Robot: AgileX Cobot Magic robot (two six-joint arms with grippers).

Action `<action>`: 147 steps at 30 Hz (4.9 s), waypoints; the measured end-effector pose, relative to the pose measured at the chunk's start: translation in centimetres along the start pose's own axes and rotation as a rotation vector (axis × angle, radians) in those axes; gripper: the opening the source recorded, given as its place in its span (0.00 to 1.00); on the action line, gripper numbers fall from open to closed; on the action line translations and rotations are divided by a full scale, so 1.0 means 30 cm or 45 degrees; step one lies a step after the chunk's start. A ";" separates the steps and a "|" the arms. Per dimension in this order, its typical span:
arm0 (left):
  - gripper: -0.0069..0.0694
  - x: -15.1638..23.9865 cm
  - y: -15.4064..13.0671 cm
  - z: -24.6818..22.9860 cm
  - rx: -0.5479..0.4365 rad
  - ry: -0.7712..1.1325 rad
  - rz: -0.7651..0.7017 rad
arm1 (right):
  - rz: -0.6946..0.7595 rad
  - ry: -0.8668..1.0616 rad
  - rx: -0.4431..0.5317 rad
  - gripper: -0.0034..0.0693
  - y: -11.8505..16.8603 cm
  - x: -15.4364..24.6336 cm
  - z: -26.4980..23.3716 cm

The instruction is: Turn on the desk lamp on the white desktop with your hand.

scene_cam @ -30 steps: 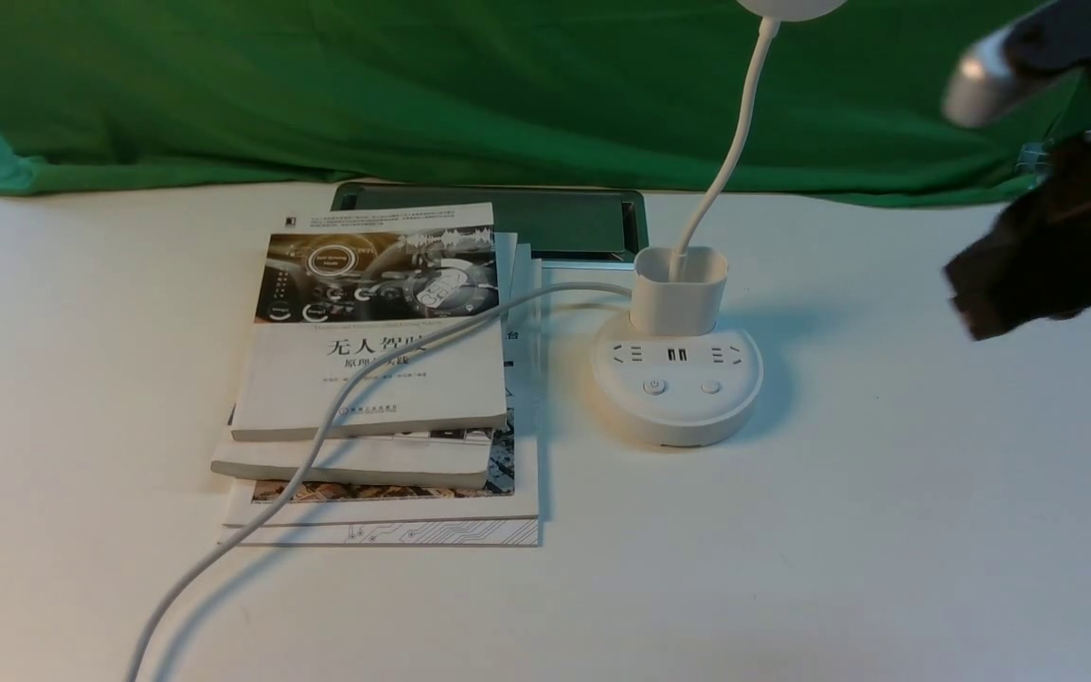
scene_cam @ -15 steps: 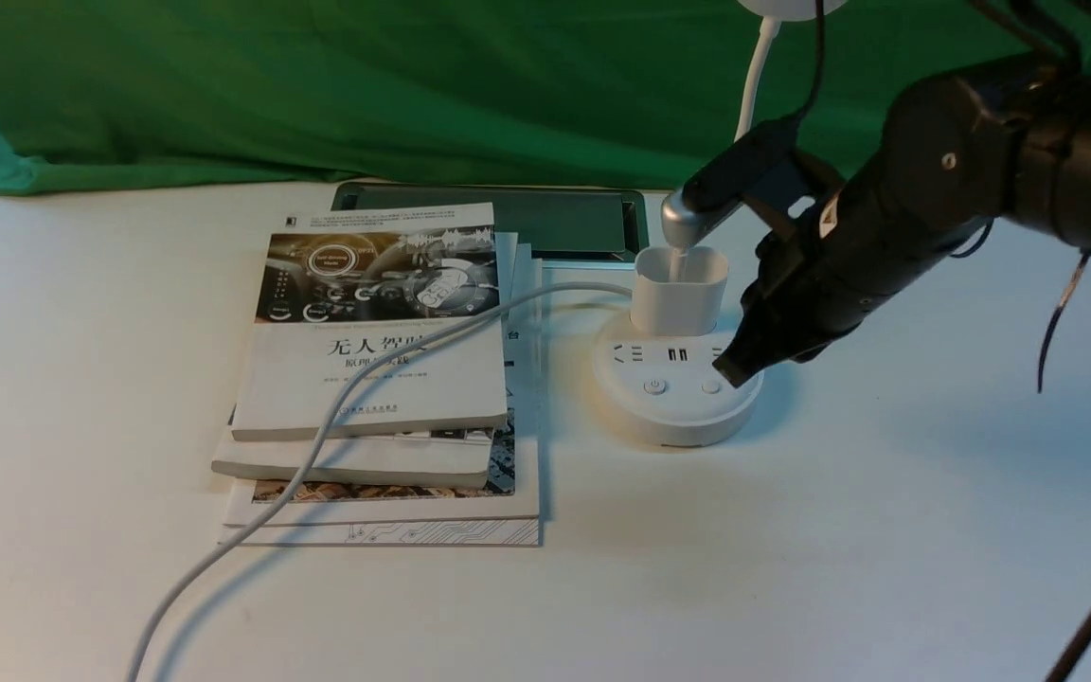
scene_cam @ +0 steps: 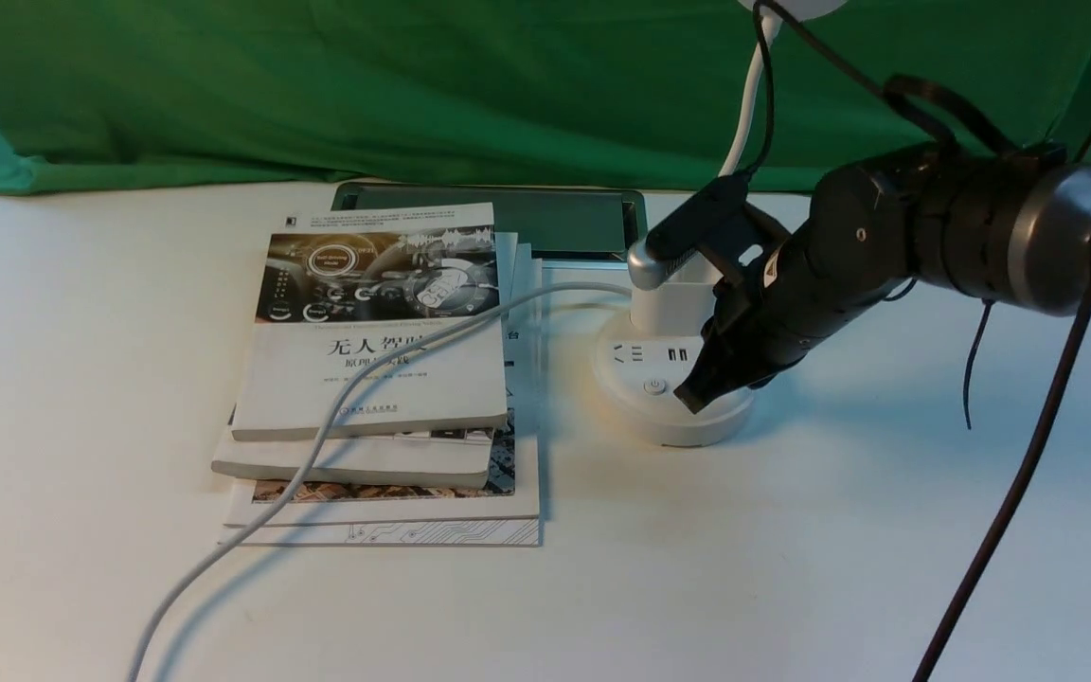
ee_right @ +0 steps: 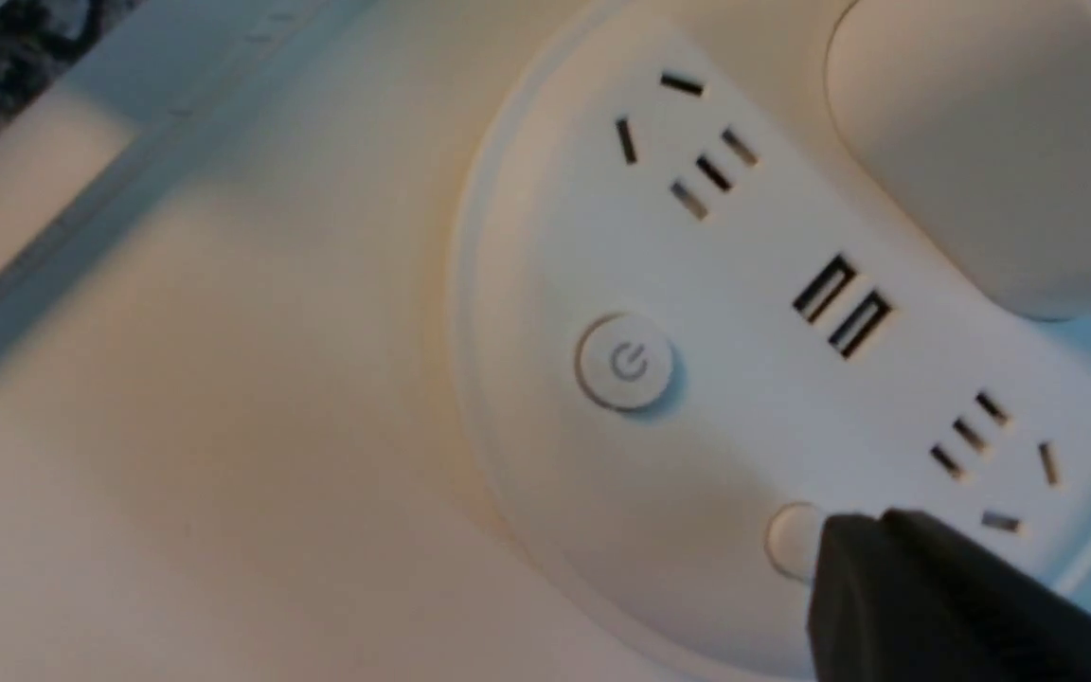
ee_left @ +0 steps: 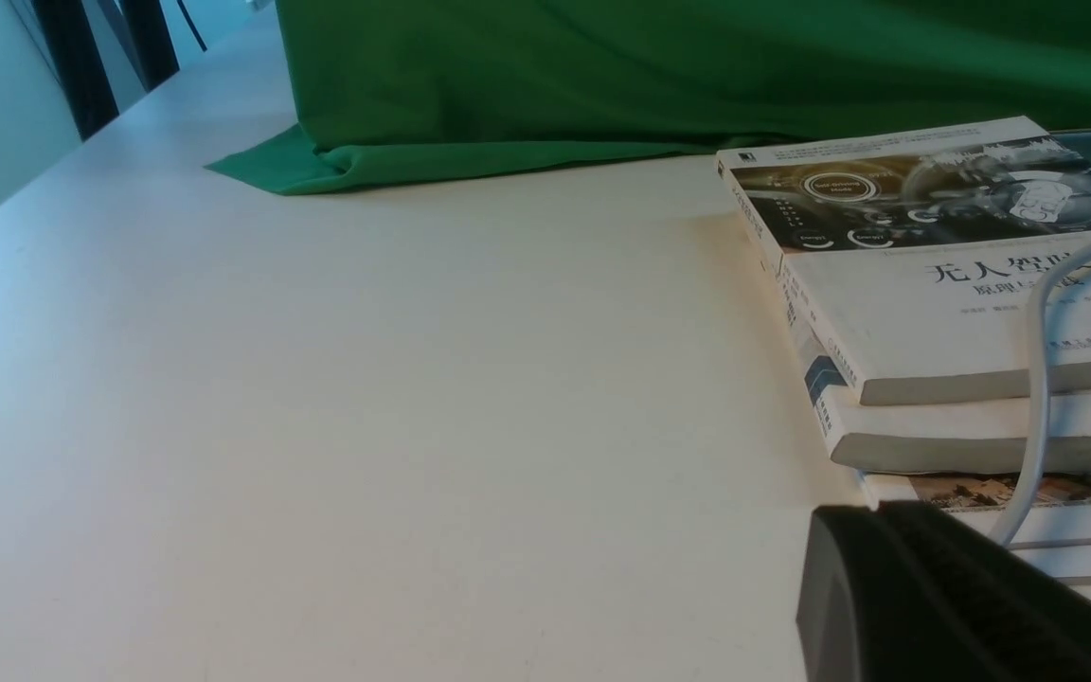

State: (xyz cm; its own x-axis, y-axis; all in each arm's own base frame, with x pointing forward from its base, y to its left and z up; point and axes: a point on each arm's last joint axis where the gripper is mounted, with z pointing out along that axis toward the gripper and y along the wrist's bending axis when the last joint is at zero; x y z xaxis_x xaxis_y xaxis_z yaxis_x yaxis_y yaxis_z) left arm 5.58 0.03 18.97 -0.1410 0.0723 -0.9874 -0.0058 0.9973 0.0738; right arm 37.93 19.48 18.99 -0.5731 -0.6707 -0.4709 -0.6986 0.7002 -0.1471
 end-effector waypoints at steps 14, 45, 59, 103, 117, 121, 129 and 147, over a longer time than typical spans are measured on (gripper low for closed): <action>0.12 0.000 0.000 0.000 0.000 0.000 0.000 | 0.001 -0.028 0.012 0.10 -0.002 -0.001 0.036; 0.12 0.000 0.000 0.000 0.000 0.000 0.000 | -0.030 -0.021 0.037 0.10 -0.008 0.001 0.042; 0.12 0.000 0.000 0.000 0.000 0.000 0.000 | 0.011 -0.026 0.042 0.10 -0.011 -0.002 0.074; 0.12 0.000 0.000 0.000 0.000 0.000 0.000 | 0.037 0.029 0.010 0.10 -0.003 0.009 0.066; 0.12 0.000 0.000 0.000 0.000 0.000 0.000 | 0.066 -0.005 0.015 0.10 -0.006 -0.004 0.049; 0.12 0.000 0.000 0.000 0.000 0.000 0.000 | 0.107 -0.120 0.046 0.10 -0.013 -0.042 -0.146; 0.12 0.000 0.000 0.000 0.000 0.000 0.000 | 0.189 -0.548 0.161 0.11 0.032 0.053 -0.617; 0.12 0.000 0.000 0.000 0.000 0.000 0.000 | 0.358 -1.308 0.401 0.15 0.219 0.553 -1.019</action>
State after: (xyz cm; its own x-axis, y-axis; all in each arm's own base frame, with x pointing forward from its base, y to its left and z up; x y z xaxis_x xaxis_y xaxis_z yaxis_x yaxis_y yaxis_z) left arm 5.58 0.03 18.97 -0.1410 0.0723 -0.9874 -0.0058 0.9973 0.0738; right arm 10.72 5.48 36.79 0.0354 -0.0584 -0.9977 -0.3754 0.9244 -0.0675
